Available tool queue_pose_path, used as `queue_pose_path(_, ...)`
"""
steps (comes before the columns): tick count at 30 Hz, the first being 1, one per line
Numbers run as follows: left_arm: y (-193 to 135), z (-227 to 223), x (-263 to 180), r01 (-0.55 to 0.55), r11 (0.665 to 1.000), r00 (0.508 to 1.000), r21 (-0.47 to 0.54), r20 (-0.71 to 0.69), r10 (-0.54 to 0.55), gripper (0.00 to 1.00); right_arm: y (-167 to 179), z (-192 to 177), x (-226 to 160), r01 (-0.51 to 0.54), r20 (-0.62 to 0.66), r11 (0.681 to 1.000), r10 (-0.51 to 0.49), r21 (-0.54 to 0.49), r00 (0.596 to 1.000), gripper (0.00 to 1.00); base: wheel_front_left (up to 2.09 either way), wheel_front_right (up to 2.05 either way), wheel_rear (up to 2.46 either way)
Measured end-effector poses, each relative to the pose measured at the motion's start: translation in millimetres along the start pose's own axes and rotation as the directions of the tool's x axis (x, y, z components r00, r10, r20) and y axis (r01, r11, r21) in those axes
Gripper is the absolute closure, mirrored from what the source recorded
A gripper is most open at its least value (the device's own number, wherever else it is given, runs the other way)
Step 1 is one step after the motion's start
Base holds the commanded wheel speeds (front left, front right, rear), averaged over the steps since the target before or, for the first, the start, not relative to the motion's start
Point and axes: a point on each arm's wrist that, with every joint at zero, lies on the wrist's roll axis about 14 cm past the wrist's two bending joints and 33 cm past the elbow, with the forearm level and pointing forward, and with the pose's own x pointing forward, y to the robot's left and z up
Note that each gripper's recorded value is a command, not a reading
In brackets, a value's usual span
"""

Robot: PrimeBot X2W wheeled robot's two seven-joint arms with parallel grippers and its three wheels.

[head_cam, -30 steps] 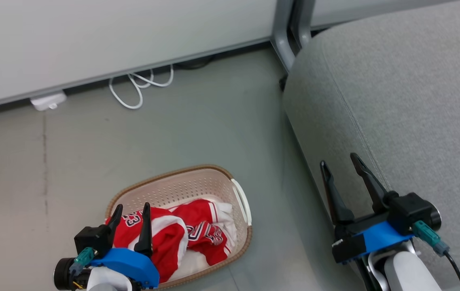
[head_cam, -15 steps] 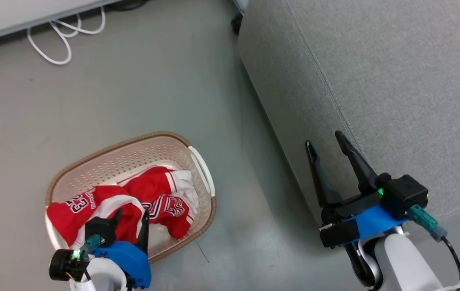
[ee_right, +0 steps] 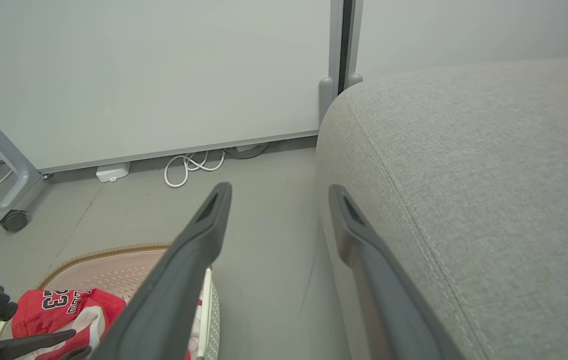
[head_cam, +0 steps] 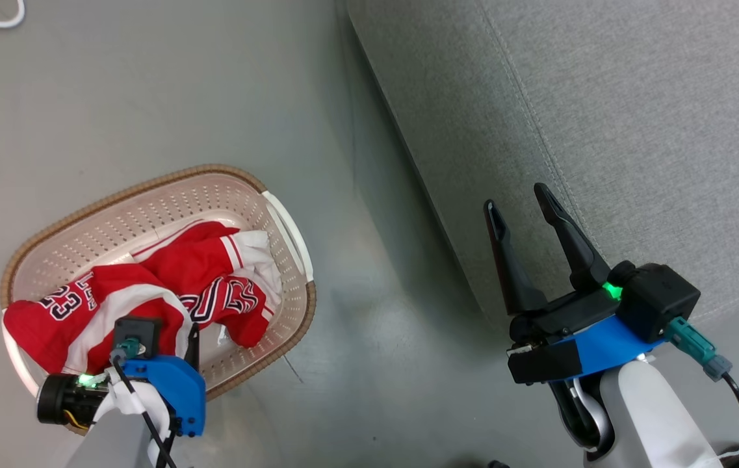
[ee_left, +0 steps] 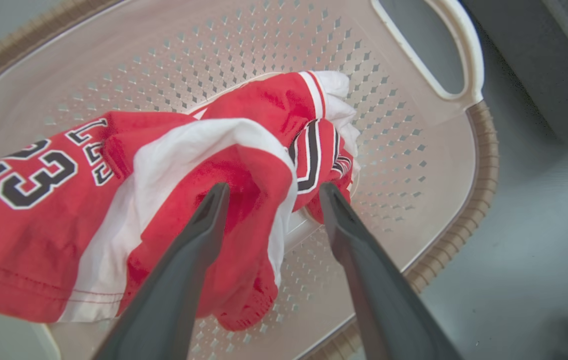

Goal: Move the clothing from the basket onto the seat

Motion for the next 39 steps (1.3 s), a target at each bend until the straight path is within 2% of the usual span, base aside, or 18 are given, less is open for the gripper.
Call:
queue_pose_path(15, 17, -24, 28, -0.039, 0.999, 0.992, 0.014, -0.119, 0.041, 0.0, 3, -21, 16, -0.017, -0.045, 1.0, 0.017, 0.0, 0.999, 0.0, 0.0, 0.0, 0.0)
queue_pose_path(18, 18, -22, 27, -0.045, 0.999, 0.993, 0.006, -0.113, 0.045, 0.8, 4, -20, 16, -0.02, -0.044, 1.0, 0.02, 0.002, 0.999, 0.0, 0.0, 0.0, 0.0)
queue_pose_path(19, 18, -22, 27, -0.043, 0.999, 0.993, 0.004, -0.113, 0.043, 0.8, 4, -20, 16, -0.021, -0.043, 1.0, 0.021, 0.003, 0.999, 0.0, 0.0, 0.0, 0.0)
queue_pose_path(20, 19, -22, 27, -0.042, 0.999, 0.993, 0.004, -0.114, 0.043, 1.0, 5, -20, 17, -0.022, -0.043, 1.0, 0.022, 0.004, 0.999, 0.0, 0.0, 0.0, 0.0)
queue_pose_path(31, 16, -17, 21, -0.037, 0.999, 0.995, -0.014, -0.094, 0.036, 1.0, 10, -15, 20, -0.039, -0.026, 0.999, 0.04, 0.006, 0.999, 0.0, 0.0, 0.0, 0.0)
queue_pose_path(39, 12, 5, 5, -0.045, 0.999, 0.999, -0.018, -0.023, 0.044, 1.0, 23, -3, 21, -0.077, 0.008, 0.997, 0.077, 0.001, 0.997, 0.0, 0.0, 0.0, 0.0)
